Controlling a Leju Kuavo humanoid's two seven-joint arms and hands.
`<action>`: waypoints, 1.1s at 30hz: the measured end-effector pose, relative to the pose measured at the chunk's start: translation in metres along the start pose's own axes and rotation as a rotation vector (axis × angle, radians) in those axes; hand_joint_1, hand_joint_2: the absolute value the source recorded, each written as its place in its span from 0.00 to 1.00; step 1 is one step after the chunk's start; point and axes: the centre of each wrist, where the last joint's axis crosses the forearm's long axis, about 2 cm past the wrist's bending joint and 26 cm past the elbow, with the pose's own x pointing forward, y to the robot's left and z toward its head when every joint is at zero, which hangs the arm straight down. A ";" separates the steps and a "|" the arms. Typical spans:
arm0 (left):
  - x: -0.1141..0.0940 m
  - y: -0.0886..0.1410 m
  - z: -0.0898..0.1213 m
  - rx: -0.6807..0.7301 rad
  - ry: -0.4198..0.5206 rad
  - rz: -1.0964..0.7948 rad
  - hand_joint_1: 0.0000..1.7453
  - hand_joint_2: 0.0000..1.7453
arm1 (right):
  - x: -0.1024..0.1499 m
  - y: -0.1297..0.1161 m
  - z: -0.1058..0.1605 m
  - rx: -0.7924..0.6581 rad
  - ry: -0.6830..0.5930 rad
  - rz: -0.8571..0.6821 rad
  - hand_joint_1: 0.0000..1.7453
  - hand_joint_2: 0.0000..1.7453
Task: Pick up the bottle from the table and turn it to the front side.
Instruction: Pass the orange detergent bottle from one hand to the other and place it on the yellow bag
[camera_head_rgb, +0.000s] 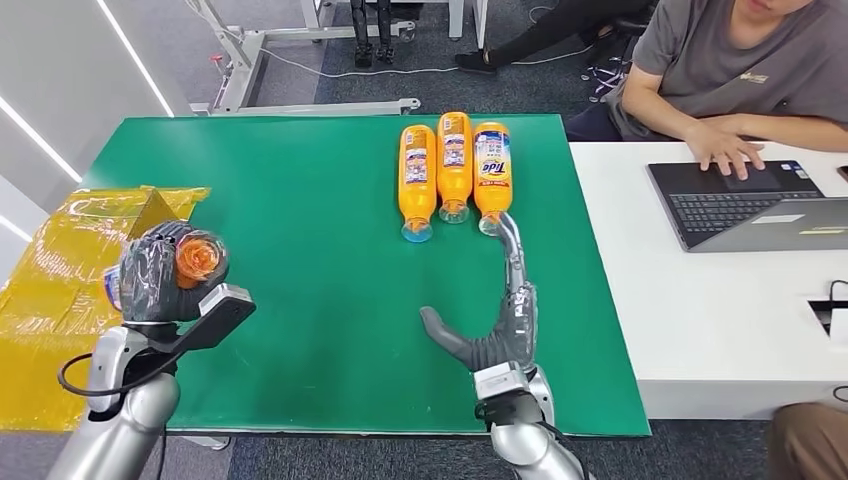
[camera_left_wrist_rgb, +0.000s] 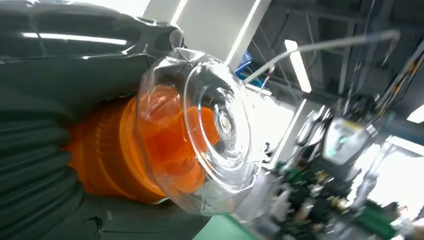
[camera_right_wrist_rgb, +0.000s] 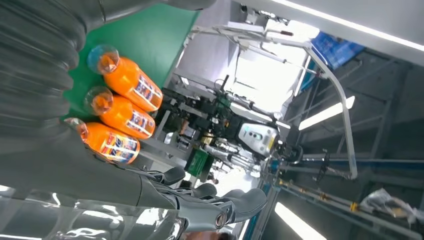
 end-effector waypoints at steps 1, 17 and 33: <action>-0.010 0.000 0.001 -0.039 -0.002 -0.036 1.00 1.00 | 0.001 -0.001 -0.002 -0.008 -0.005 -0.004 0.00 1.00; -0.121 -0.019 0.016 -0.608 0.015 -0.403 1.00 1.00 | 0.007 -0.009 -0.027 -0.097 -0.053 -0.012 0.00 1.00; -0.172 0.004 0.039 -0.948 0.016 -0.395 1.00 1.00 | 0.007 -0.010 -0.027 -0.131 -0.022 -0.040 0.00 1.00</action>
